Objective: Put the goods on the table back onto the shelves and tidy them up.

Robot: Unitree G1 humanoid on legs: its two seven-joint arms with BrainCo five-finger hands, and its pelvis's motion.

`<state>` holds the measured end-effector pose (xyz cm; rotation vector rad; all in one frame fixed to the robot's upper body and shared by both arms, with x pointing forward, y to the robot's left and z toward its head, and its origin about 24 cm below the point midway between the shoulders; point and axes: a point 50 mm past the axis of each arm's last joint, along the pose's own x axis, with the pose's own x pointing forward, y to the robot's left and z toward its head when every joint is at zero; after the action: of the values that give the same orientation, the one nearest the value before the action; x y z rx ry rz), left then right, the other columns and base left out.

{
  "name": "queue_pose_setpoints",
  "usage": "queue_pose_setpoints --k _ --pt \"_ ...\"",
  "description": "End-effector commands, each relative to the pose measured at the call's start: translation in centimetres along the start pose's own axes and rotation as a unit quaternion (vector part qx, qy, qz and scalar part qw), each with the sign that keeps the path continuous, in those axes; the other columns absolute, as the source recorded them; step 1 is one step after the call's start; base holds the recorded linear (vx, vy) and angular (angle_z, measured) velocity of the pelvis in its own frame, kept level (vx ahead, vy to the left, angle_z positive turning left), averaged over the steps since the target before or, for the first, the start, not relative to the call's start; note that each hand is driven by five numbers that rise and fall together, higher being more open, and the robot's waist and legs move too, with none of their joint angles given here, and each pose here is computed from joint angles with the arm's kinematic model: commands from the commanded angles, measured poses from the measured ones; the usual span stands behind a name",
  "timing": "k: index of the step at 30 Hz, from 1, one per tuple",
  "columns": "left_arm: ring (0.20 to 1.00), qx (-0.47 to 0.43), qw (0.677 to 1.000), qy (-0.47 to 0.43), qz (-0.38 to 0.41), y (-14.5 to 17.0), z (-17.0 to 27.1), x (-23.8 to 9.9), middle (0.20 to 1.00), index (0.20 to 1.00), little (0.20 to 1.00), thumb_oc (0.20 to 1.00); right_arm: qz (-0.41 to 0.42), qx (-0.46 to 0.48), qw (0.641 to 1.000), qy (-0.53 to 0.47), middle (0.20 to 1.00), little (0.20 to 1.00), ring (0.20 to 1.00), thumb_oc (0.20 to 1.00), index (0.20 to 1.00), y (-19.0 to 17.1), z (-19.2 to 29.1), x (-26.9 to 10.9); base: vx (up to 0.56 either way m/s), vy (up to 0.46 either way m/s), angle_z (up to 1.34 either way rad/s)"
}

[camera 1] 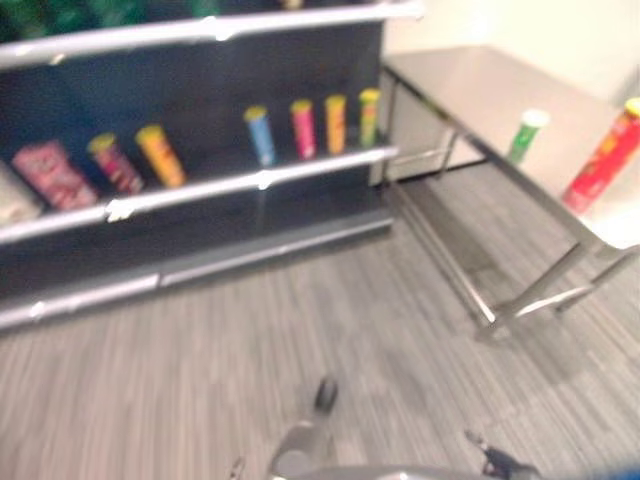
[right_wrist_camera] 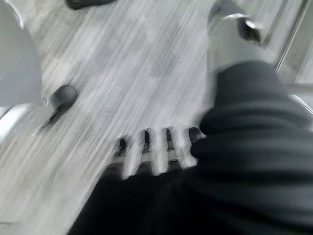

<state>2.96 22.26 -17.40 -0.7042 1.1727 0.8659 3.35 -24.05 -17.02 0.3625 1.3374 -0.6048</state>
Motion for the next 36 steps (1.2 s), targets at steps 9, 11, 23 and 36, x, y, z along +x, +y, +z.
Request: queue_pose_setpoints --k 9,11,23,36 --pt "1.0 0.286 0.957 -0.027 -0.046 -1.2 3.1 0.1 1.0 1.0 1.0 1.0 0.06 -0.092 0.993 -0.055 1.0 1.0 1.0 1.0 1.0 3.2 2.4 0.0 0.2 0.255 -0.79" --pt "1.0 0.29 0.956 -0.026 -0.046 -1.3 3.1 0.1 1.0 1.0 1.0 1.0 0.059 -0.094 0.992 -0.052 1.0 1.0 1.0 1.0 1.0 3.1 2.2 0.0 0.28 0.022 -0.91" --pt "1.0 0.399 0.909 0.0 -0.119 -4.8 0.2 0.0 1.0 1.0 1.0 1.0 0.036 -0.056 0.998 -0.01 1.0 1.0 1.0 1.0 1.0 1.1 0.6 0.0 0.29 -0.039 -0.2" --pt "1.0 0.328 0.936 -0.022 -0.126 -5.8 0.5 0.0 1.0 1.0 1.0 1.0 0.062 -0.124 0.985 -0.098 1.0 1.0 1.0 1.0 1.0 3.6 4.8 -0.2 0.22 -0.007 -0.57"
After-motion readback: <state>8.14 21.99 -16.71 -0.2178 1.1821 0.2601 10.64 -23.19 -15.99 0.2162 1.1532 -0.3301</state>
